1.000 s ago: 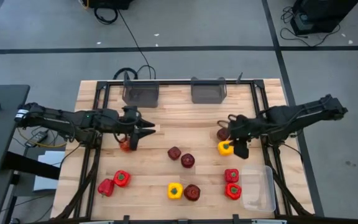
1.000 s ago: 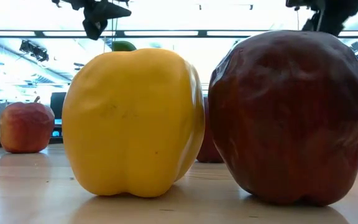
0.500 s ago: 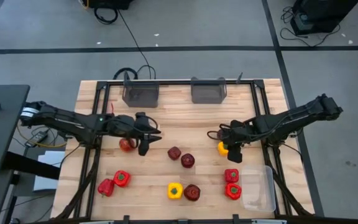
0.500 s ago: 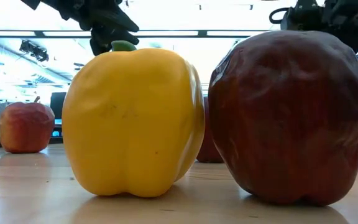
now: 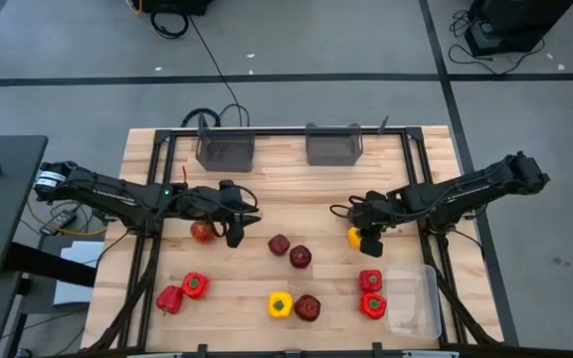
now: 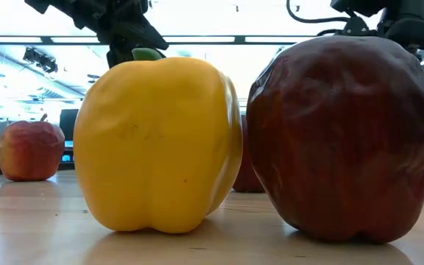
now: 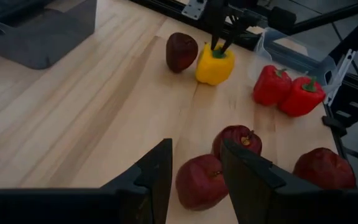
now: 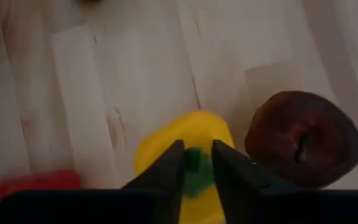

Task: Sort produce into baskets
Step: Put the yellow bell pepper into the right black bin

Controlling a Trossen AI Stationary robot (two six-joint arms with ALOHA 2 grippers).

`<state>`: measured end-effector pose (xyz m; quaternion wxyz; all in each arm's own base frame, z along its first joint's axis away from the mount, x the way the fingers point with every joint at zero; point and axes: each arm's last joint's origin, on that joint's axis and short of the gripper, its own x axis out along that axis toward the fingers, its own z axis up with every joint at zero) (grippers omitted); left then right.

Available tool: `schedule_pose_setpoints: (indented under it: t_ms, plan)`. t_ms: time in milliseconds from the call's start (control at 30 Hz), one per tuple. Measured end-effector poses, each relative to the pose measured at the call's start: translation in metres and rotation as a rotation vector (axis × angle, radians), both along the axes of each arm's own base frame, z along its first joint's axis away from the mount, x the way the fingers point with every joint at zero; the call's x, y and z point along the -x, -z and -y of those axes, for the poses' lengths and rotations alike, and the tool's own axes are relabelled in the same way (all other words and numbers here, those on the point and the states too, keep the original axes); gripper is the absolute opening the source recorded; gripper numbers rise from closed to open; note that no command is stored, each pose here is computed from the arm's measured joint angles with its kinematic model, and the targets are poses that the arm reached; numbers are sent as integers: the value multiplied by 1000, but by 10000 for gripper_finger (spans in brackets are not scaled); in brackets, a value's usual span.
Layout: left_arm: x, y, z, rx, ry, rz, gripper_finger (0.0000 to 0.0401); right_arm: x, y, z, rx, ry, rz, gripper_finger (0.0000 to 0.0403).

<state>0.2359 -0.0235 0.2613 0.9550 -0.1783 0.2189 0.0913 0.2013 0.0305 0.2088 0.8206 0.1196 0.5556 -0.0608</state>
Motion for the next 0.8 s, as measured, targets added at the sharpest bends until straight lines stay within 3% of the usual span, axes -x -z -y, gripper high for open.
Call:
schedule_pose_setpoints:
  t_ms: [133, 300, 467, 633, 800]
  plan:
    - [0, 0, 0, 4, -2, -1, 141, 2, 0, -1, -26, -41, -12, 19]
    - [0, 0, 0, 18, -9, 1, 141, -1, -5, 0, -45, -25, 7, 16]
    - [0, 0, 0, 57, -29, 6, 141, -25, -48, 10, 7, -10, 245, 16]
    - [0, 0, 0, 90, -46, 10, 141, -36, -75, 54, 172, 91, 375, 16]
    - [0, 0, 0, 88, -51, 10, 141, -40, -68, 125, 269, 299, 393, 16]
